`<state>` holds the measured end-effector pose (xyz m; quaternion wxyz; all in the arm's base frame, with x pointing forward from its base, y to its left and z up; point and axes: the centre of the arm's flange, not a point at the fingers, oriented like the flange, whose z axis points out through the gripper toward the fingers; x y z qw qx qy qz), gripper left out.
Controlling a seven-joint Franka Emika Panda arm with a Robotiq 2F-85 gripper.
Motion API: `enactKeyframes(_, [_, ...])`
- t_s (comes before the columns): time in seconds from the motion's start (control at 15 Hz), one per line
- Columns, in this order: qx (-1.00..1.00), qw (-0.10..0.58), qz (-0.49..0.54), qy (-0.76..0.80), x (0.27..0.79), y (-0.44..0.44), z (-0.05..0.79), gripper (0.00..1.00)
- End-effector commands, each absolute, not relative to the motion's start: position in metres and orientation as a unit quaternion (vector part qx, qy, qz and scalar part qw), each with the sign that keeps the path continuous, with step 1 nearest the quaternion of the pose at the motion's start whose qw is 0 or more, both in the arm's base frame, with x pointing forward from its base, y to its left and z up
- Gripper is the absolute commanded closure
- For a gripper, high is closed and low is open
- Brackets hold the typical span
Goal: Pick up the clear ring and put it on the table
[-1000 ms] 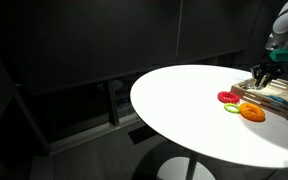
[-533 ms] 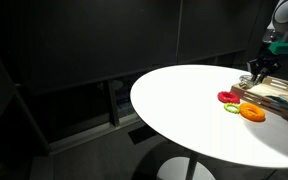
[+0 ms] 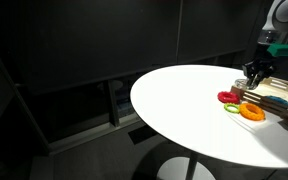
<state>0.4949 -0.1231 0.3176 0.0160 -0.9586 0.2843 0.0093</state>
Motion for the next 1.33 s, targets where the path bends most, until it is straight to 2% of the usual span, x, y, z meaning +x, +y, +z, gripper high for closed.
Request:
enactKeyframes(0.0, [-0.966, 0.032, 0.014, 0.256, 0.480, -0.103, 0.310, 0.91])
enactKeyframes(0.4, [-0.972, 0.028, 0.037, 0.230, 0.472, -0.085, 0.284, 0.90])
enactKeyframes(0.53, [-0.972, 0.025, 0.043, 0.228, 0.470, -0.084, 0.280, 0.46])
enactKeyframes(0.6, [-0.972, 0.024, 0.045, 0.228, 0.470, -0.084, 0.279, 0.41])
enactKeyframes(0.93, [-0.971, 0.029, 0.044, 0.235, 0.470, -0.091, 0.286, 0.00])
enactKeyframes(1.27, [-0.968, 0.023, 0.031, 0.250, 0.470, -0.109, 0.307, 0.00])
